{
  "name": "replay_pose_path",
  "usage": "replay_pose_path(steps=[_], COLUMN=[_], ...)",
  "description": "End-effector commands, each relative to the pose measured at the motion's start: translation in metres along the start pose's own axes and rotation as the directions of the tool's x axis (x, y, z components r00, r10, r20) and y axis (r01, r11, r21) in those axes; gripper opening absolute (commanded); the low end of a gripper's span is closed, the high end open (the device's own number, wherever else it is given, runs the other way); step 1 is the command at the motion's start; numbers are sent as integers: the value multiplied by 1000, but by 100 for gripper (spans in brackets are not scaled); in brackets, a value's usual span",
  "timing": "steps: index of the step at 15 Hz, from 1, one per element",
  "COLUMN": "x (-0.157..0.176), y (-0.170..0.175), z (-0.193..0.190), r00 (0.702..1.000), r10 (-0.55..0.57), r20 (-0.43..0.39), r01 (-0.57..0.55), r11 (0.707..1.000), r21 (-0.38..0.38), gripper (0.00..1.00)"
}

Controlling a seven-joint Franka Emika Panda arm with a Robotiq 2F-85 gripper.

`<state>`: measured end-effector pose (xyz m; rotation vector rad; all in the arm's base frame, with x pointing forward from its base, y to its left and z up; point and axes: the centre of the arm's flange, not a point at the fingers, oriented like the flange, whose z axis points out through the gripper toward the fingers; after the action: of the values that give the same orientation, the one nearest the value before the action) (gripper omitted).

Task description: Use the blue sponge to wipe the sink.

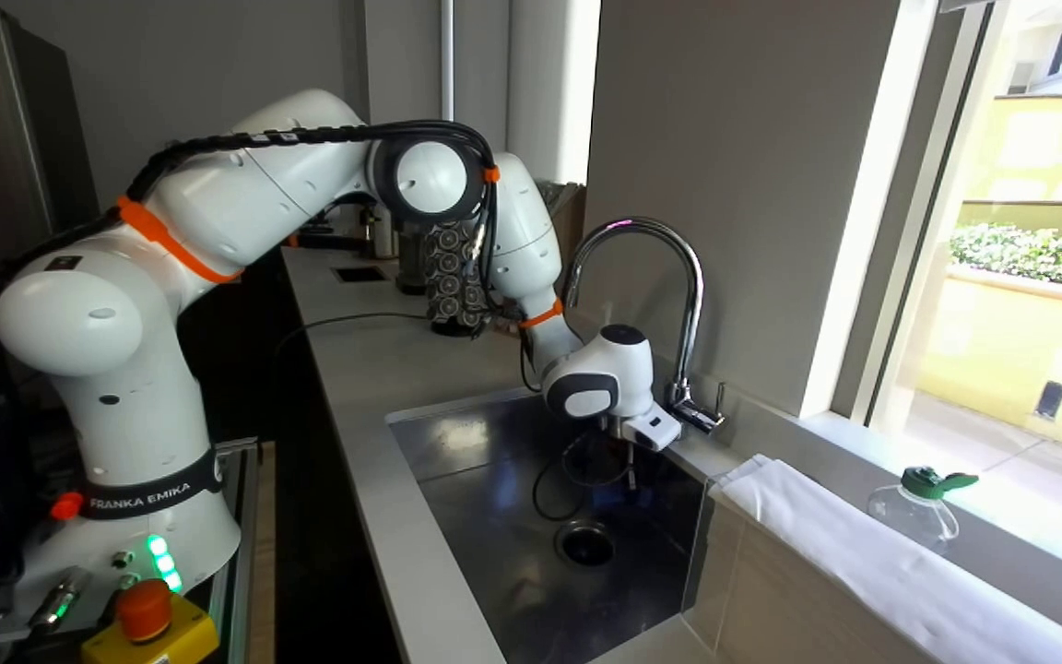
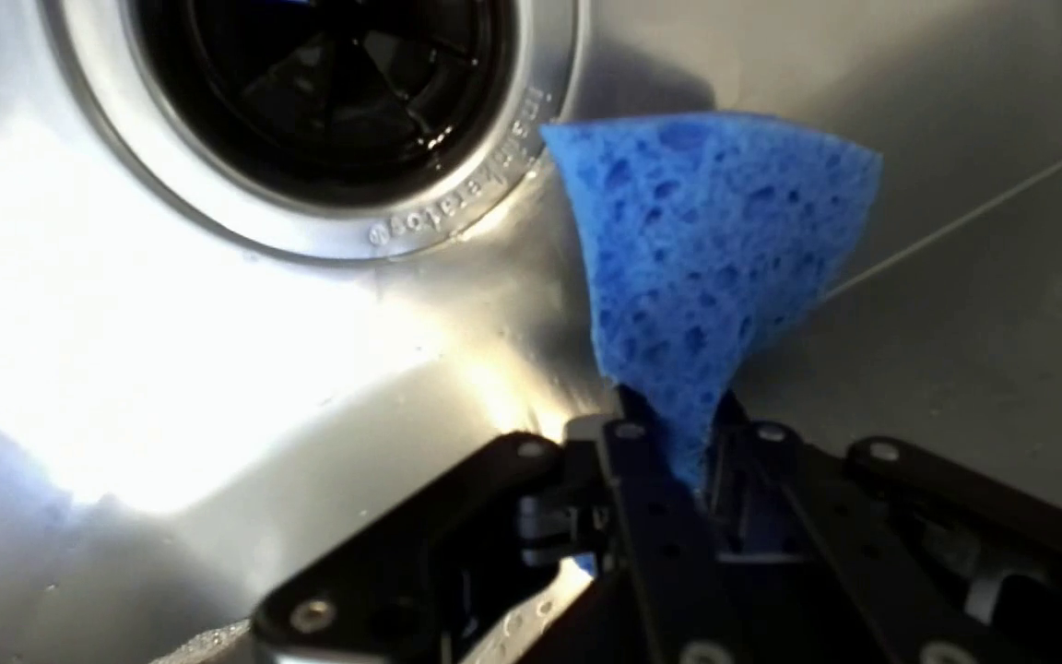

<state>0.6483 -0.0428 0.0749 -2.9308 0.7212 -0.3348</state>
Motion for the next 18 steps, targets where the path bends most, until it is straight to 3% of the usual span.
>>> replay_pose_path(steps=[1,2,3,4,12,17,18], x=[-7,-8,-9,-10,-15,-21,-22], y=[-3,-1,1,3,16,19,19], z=[11,12,13,9,-8,-16,-15], r00=[999,999,999,998,990,983,980], r10=[-40,-46,-48,-56,-138,-184,-195], r20=[16,23,24,22,20,23,30], r01=[41,46,49,56,140,185,197], r11=[999,999,998,998,986,977,975], r21=[-19,-25,-36,-38,-88,-104,-105], gripper=[4,4,31,42,100,100,75])
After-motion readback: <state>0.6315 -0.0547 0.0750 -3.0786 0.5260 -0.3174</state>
